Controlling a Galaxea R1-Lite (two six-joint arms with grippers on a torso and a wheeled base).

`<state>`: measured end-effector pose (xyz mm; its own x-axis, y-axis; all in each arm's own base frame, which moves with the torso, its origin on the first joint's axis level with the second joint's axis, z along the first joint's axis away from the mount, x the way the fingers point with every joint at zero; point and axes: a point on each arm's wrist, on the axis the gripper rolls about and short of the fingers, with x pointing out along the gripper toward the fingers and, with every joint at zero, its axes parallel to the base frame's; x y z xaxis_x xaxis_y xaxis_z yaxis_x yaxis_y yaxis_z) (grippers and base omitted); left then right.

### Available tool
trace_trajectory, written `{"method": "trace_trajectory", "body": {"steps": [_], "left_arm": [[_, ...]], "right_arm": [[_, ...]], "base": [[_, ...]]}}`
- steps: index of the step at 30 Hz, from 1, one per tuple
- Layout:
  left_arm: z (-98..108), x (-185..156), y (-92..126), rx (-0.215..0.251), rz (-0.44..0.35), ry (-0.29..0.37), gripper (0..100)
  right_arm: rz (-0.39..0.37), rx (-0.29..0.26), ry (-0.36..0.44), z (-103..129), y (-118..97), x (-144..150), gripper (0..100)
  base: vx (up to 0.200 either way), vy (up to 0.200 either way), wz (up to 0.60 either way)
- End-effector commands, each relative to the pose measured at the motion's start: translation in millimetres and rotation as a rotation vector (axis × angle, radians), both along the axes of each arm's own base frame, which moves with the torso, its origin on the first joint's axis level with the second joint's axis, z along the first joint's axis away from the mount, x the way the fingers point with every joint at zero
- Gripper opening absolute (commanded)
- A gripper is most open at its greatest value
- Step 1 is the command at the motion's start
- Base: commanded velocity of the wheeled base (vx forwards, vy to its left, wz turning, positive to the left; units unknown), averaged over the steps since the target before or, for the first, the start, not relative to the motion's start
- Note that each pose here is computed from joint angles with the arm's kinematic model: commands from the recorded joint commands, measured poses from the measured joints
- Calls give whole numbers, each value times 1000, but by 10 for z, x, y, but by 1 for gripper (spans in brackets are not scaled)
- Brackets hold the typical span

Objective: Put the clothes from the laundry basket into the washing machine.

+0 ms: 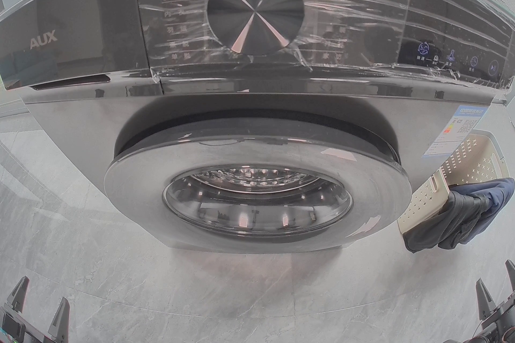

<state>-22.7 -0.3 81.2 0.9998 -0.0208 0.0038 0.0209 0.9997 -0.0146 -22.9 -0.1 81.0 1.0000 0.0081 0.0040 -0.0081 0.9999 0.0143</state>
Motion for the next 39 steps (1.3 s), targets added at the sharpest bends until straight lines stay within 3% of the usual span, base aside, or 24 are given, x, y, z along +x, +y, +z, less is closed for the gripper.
{"method": "trace_trajectory", "body": {"steps": [1,5,7,9,10,12,13,15,17,18,20,25,28,32,36,39], "left_arm": [[-53,-1,0,-1,-2,-1,100],[-53,-1,0,-1,-1,-1,100],[-53,-1,0,-1,-2,-1,100],[-53,-1,0,-1,-2,-1,100],[-53,-1,0,-1,-1,-1,100],[-53,-1,0,1,-1,-1,100],[-53,-1,0,4,-2,-1,100],[-53,-1,0,1,-2,-1,100],[-53,-1,0,-1,-2,-1,100],[-53,-1,0,-1,-1,-1,100],[-53,-1,0,-1,-1,-1,100],[-53,-1,0,-1,-2,-1,100],[-53,-1,0,-1,-1,-1,100],[-53,-1,0,-1,-2,-1,100],[-52,0,0,-1,-2,1,100],[-52,0,0,-1,-2,1,100]], "right_arm": [[-2,10,6,-48,-1,6,100],[-3,10,6,-48,-1,6,100],[0,12,-42,16,-1,-11,100],[-2,55,-207,442,-3,-116,100],[1,66,-229,632,-3,-135,100],[15,65,-198,788,0,-97,100],[52,63,-146,883,5,-36,100],[175,63,2,881,30,167,100],[216,60,54,881,42,248,100],[287,49,123,891,63,368,100],[393,19,189,901,95,505,100],[626,-67,292,960,198,807,100],[708,-99,334,949,280,922,100],[724,-56,340,1030,357,1109,100],[650,-42,298,1026,409,1289,100],[627,-23,311,995,485,1396,100]], "base": [[0,0,0],[0,0,0],[0,0,0],[0,0,0],[0,0,0],[0,0,0],[0,0,0],[0,0,0],[0,0,0],[0,0,0],[0,0,0],[0,0,0],[0,0,0],[0,0,0],[0,0,0],[0,0,0]]}}
